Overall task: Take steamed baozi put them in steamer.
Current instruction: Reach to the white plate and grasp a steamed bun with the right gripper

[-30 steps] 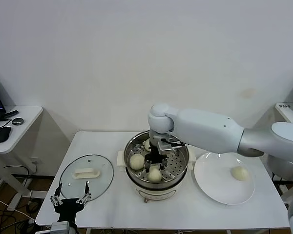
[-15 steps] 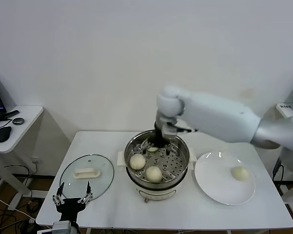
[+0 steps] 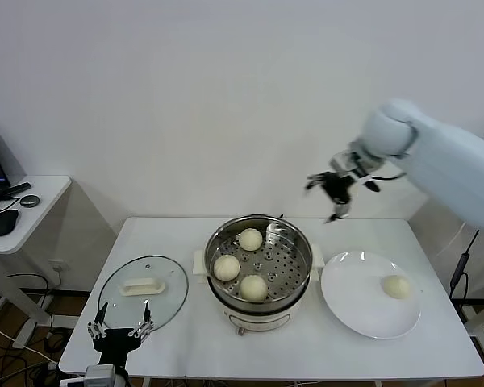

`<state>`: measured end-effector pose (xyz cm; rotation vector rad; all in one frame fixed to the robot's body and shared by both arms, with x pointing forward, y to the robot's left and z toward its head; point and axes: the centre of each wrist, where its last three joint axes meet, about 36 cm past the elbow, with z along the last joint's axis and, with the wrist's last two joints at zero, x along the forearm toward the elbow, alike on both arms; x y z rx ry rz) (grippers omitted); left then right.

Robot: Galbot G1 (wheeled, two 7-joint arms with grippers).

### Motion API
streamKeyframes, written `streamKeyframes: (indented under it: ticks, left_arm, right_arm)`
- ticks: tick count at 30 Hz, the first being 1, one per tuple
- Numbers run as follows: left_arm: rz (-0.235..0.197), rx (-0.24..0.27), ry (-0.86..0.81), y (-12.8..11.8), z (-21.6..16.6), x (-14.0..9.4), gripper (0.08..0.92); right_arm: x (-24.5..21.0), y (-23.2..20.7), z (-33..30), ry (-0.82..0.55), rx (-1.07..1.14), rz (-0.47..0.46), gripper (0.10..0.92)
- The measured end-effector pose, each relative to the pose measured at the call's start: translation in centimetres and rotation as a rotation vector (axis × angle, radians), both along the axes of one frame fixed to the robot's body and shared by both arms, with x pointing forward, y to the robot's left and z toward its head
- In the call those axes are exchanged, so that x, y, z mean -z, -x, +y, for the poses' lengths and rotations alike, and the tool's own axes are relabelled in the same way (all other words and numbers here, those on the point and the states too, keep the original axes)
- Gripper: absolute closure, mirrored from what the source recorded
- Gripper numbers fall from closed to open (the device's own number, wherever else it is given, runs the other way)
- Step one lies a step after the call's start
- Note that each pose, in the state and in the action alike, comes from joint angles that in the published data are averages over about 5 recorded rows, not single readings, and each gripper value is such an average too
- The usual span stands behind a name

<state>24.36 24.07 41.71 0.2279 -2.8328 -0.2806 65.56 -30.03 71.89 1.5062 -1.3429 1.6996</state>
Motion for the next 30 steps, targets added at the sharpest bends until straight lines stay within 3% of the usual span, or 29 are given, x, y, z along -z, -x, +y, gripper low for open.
streamKeyframes:
  ticks: [12,30]
  left_arm:
    - [0.043,-0.013,0.002,0.5,0.4,1.0,0.177]
    - [0.087,-0.024,-0.008,0.7,0.9,2.3,0.177]
  right_arm:
    - [5.8,0.3,-10.4,0.059,0.316,0.079,0.2]
    - [16.9,-0.1,-15.5,0.189,0.416,0.199,0.2]
